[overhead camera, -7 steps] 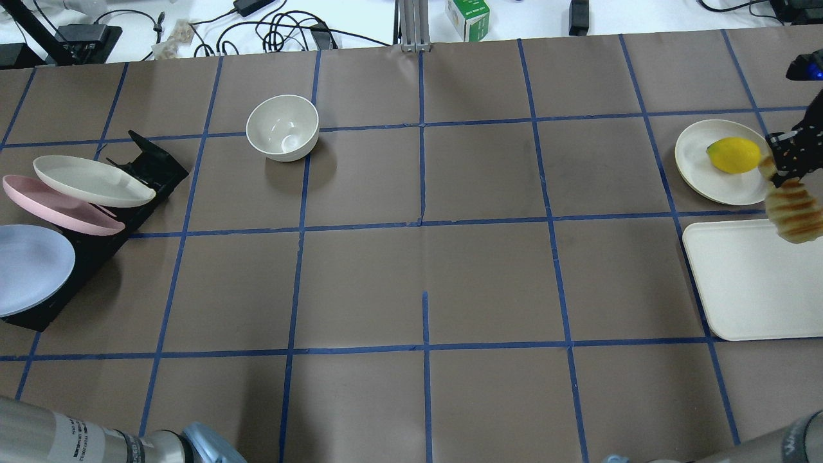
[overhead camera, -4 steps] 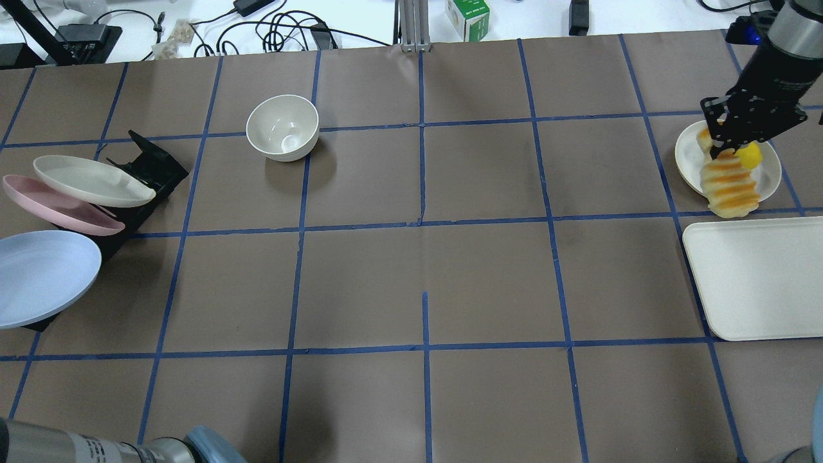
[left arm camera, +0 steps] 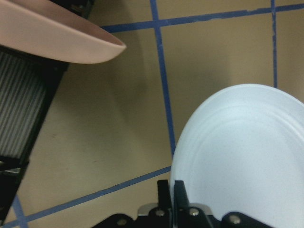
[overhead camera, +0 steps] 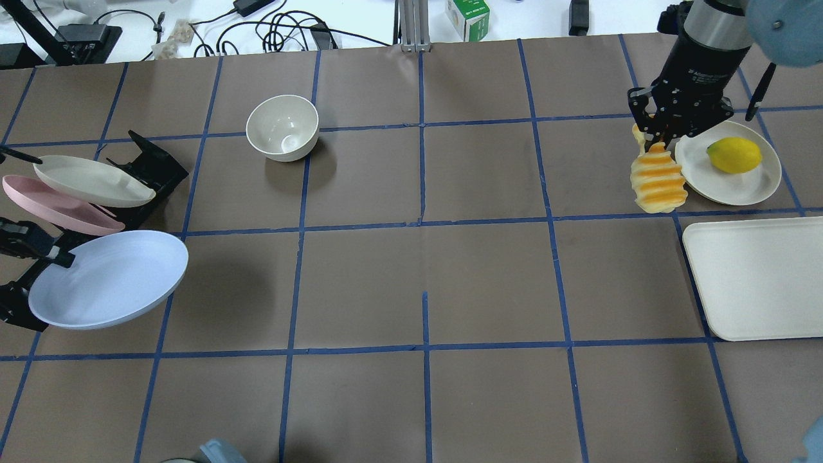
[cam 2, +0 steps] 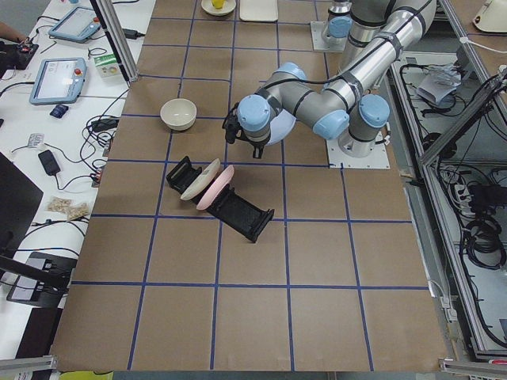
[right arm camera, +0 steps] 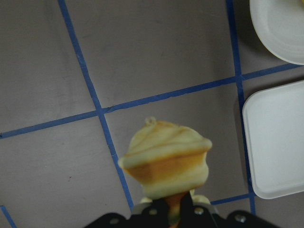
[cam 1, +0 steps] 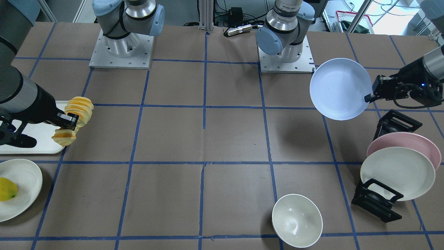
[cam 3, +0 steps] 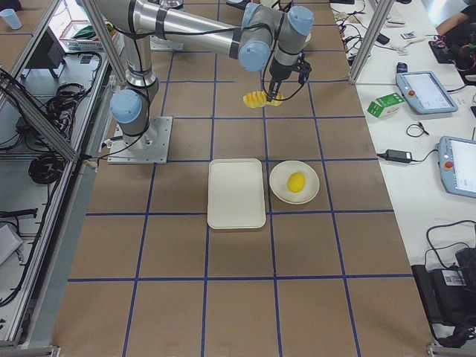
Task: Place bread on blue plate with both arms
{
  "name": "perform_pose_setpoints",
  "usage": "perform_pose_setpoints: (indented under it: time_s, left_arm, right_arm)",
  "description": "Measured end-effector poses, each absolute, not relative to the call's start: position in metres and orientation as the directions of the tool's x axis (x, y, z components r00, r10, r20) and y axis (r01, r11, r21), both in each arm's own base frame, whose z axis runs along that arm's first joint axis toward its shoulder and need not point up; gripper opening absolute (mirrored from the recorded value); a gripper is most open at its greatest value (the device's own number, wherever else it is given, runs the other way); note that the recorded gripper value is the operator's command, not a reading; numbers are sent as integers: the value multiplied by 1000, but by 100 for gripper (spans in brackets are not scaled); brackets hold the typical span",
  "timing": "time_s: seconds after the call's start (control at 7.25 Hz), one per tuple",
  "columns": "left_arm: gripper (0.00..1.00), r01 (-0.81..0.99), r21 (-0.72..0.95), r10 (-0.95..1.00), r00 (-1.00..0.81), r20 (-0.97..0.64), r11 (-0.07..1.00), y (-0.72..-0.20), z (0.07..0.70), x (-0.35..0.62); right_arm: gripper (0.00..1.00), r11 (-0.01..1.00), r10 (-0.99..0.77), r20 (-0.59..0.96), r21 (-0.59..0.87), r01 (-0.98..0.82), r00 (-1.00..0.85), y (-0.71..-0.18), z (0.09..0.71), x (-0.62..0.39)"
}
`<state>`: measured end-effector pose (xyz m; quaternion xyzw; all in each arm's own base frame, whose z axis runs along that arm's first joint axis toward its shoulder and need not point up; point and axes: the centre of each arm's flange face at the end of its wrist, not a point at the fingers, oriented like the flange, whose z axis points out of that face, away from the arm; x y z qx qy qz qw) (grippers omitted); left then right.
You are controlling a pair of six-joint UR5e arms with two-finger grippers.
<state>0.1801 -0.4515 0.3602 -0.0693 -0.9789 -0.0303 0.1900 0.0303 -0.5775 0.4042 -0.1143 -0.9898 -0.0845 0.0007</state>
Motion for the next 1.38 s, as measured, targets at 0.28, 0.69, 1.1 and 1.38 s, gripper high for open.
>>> perform_pose_setpoints:
  time_s: [0.28,0.69,1.1,1.38]
  left_arm:
    - [0,183,-89,202,-918,341,979,-499,343,58]
    - [0,56,-168,118,-915,387,984,-504,301,-50]
    - [0,-34,-200,48,-918,394,979,-519,261,-138]
    - [0,-54,-219,25,-939,344,974,-515,223,-181]
  right_arm:
    - [0,958,233,-1,169,229,-973,-577,405,38]
    - [0,947,272,-36,187,261,-961,-574,405,63]
    - [0,936,301,-17,195,292,-953,-566,399,124]
    - [0,943,284,-43,193,271,-958,-566,391,155]
